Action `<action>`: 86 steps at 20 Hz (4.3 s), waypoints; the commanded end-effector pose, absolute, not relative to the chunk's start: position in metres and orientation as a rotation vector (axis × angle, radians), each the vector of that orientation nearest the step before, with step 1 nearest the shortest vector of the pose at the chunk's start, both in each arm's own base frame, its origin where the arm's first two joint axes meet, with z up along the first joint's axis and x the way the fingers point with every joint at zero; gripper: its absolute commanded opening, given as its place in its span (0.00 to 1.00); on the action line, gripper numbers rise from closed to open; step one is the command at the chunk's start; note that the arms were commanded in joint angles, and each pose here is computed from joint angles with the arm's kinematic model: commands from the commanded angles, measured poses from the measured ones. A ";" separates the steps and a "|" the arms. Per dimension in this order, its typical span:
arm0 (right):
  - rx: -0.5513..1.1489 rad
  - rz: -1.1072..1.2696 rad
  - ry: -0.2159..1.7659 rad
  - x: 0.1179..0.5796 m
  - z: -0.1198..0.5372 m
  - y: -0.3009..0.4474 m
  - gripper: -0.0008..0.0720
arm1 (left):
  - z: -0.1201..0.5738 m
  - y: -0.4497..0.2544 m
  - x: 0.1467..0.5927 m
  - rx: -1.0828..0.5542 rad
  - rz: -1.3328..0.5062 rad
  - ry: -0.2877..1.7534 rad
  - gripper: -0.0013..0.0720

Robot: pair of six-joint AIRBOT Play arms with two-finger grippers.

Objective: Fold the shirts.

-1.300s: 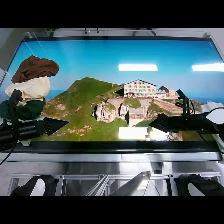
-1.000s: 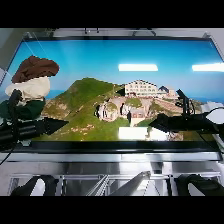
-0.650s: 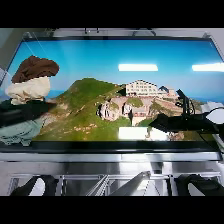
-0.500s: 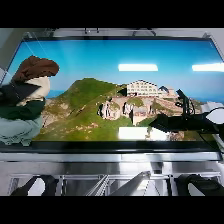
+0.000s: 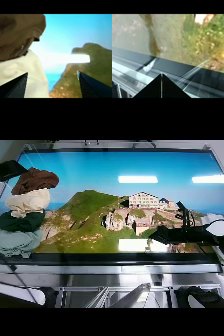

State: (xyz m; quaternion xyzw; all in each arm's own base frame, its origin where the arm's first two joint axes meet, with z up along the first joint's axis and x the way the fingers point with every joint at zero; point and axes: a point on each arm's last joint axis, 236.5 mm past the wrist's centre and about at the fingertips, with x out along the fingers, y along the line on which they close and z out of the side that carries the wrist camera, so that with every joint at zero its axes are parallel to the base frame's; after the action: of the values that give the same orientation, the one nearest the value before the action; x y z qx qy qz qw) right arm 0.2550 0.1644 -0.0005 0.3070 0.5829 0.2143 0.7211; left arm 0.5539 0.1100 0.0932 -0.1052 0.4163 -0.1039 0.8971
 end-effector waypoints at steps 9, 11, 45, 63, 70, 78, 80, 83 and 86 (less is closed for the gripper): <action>0.678 0.474 1.288 0.255 0.000 0.165 0.04 | -0.110 0.169 0.640 -0.073 0.010 0.882 0.44; 0.678 0.474 1.288 0.255 0.000 0.165 0.04 | -0.102 0.158 0.643 -0.086 -0.008 0.875 0.06; 0.685 0.476 1.286 0.255 0.001 0.166 0.04 | 0.030 -0.266 0.351 -0.580 -1.081 1.416 0.19; 0.776 0.627 1.379 0.272 -0.081 0.238 0.69 | -0.094 -0.206 0.251 -0.636 -0.671 1.706 0.49; 0.866 0.653 1.322 0.302 -0.090 0.253 0.25 | -0.111 -0.262 0.246 -0.513 -0.826 1.820 0.49; 0.761 0.745 1.079 0.368 0.014 0.197 0.04 | 0.043 -0.254 0.312 -0.608 -1.042 1.467 0.04; 0.745 0.749 0.876 0.393 0.100 0.152 0.04 | 0.131 -0.228 0.341 -0.683 -1.085 1.214 0.04; 0.660 0.756 0.472 0.394 0.260 0.098 0.04 | 0.269 -0.177 0.361 -0.751 -1.111 0.786 0.04; 0.475 0.746 0.175 0.355 0.384 0.081 0.04 | 0.348 -0.142 0.349 -0.664 -1.049 0.535 0.05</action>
State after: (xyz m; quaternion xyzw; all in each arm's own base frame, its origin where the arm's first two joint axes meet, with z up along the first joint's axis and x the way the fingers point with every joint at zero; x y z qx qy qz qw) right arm 0.3990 0.0965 0.2721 0.2998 0.2050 0.3550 0.8614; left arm 0.3674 -0.1726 0.2560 -0.3209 0.3658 -0.4799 0.7300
